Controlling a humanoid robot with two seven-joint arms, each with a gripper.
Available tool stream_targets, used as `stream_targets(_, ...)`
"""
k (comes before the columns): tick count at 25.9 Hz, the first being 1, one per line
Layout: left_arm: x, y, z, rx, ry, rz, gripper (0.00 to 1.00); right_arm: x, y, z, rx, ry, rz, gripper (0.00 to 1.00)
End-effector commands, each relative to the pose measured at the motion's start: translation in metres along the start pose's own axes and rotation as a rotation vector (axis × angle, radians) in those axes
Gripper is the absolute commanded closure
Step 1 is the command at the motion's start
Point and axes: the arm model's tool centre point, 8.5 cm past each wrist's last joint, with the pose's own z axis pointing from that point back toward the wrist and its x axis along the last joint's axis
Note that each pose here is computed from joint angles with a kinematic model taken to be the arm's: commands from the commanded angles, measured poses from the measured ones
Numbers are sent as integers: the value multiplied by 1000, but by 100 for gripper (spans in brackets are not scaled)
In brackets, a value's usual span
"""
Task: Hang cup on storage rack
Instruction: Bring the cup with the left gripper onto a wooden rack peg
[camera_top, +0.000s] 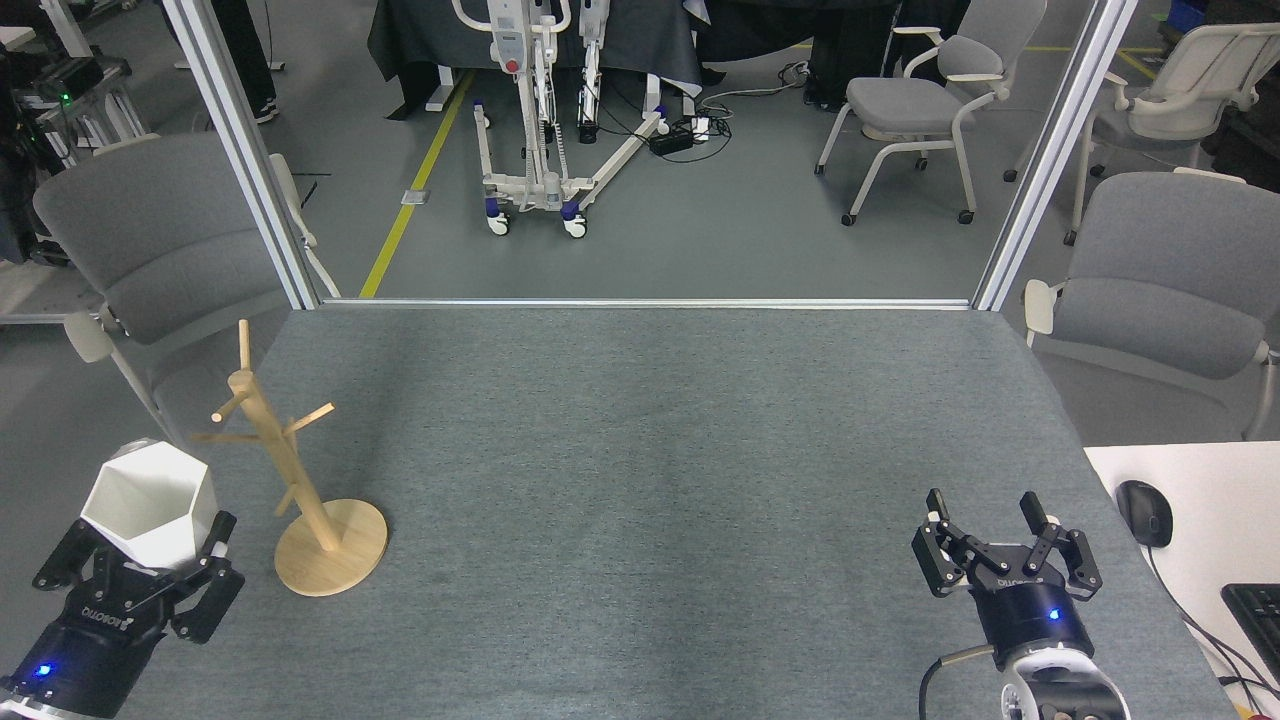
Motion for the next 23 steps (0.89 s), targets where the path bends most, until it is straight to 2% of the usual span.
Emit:
stream_targets(1,9,-8,-11,-16,-31,22,100,0,0,0,-2,1,0,0)
stream_targets(7,-2,-18,-33,-59,-9,49,100,-1,1,0,0,3,0,0)
stream_targets(16,-18,-20,-29,-90,4,41,100,-3,8,1,21,7,-5,0)
stream_targets(23,-29,-11,-34,-83,6,17,100,-3,12,1,33,8,-8,0)
